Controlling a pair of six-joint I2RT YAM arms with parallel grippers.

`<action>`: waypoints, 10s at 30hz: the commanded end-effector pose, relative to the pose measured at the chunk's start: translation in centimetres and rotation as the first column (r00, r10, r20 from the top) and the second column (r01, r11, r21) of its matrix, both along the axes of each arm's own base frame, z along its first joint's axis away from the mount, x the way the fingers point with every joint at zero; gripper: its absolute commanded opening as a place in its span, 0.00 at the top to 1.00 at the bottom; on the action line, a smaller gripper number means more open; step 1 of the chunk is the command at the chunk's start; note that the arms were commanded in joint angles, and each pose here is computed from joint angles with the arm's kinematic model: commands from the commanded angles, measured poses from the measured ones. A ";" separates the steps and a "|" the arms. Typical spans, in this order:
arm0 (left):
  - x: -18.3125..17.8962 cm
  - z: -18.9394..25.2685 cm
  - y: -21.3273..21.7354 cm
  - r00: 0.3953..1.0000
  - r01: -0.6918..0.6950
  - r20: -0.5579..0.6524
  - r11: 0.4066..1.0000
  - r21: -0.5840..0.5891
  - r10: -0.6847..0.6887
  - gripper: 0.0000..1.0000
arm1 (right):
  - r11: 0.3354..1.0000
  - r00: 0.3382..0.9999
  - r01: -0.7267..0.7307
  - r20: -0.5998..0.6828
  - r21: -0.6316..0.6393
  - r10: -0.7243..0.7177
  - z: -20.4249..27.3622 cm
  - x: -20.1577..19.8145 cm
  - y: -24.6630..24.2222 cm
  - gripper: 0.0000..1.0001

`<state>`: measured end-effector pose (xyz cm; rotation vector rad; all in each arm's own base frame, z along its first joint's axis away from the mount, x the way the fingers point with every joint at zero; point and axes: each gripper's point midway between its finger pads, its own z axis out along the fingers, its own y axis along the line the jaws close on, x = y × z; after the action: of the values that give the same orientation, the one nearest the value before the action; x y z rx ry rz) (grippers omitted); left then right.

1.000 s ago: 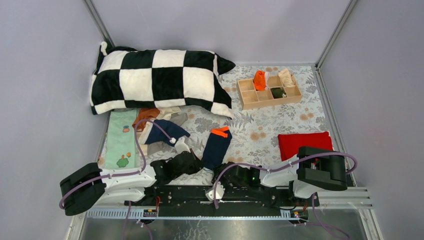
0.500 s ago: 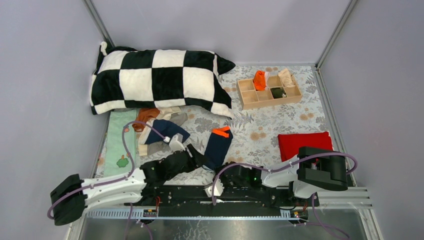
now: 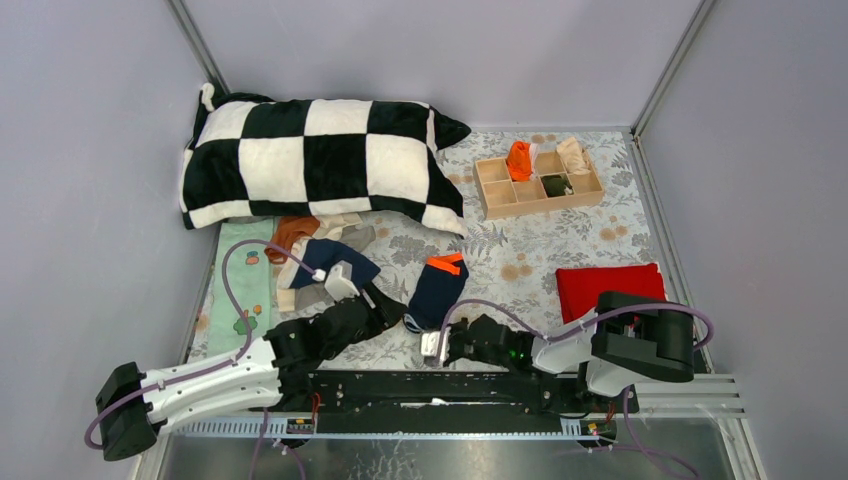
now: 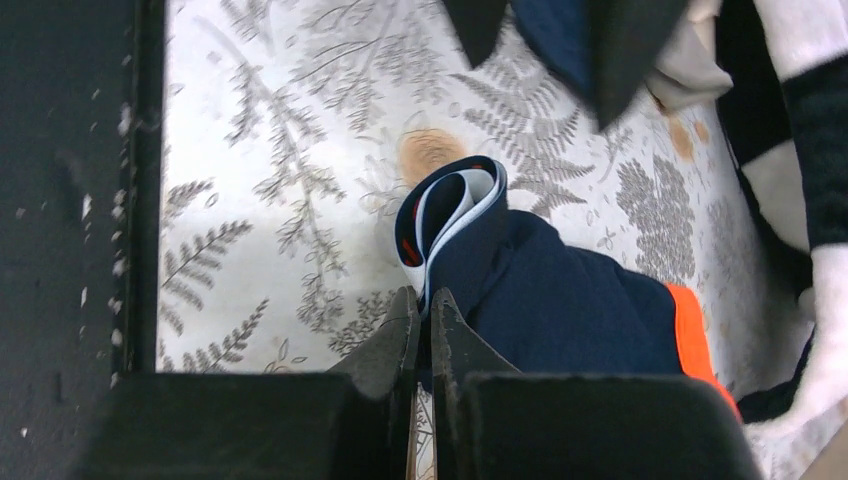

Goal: Roll the underwear
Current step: Roll the underwear to the center of the board.

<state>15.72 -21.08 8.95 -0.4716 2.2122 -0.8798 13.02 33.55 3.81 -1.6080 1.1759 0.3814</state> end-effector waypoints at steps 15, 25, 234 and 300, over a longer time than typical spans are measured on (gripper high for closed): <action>0.8 0.5 0.6 0.999 -0.013 0.039 0.997 0.072 0.010 0.35 | 0.741 0.725 0.532 -0.672 0.409 -0.149 3.3 2.4 -0.8 1.00; 0.6 0.1 0.4 0.994 0.054 0.085 0.993 0.107 -0.064 0.35 | 0.628 0.508 0.735 -0.821 0.257 -0.260 1.2 3.9 -2.2 1.00; 6.3 -10.5 -3.6 0.921 0.368 -0.034 0.838 0.402 -0.388 1.00 | 0.832 0.818 -0.207 0.375 -0.515 0.436 0.3 6.0 -2.7 0.42; 8.0 -0.7 -1.0 0.953 0.203 0.156 0.929 0.308 -0.260 0.32 | 0.651 0.626 0.674 -0.738 0.350 -0.252 1.1 6.7 -3.9 1.00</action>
<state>23.87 -21.52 8.56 -0.0406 2.1947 -0.6404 18.51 30.20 3.02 -0.8754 1.6754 0.7514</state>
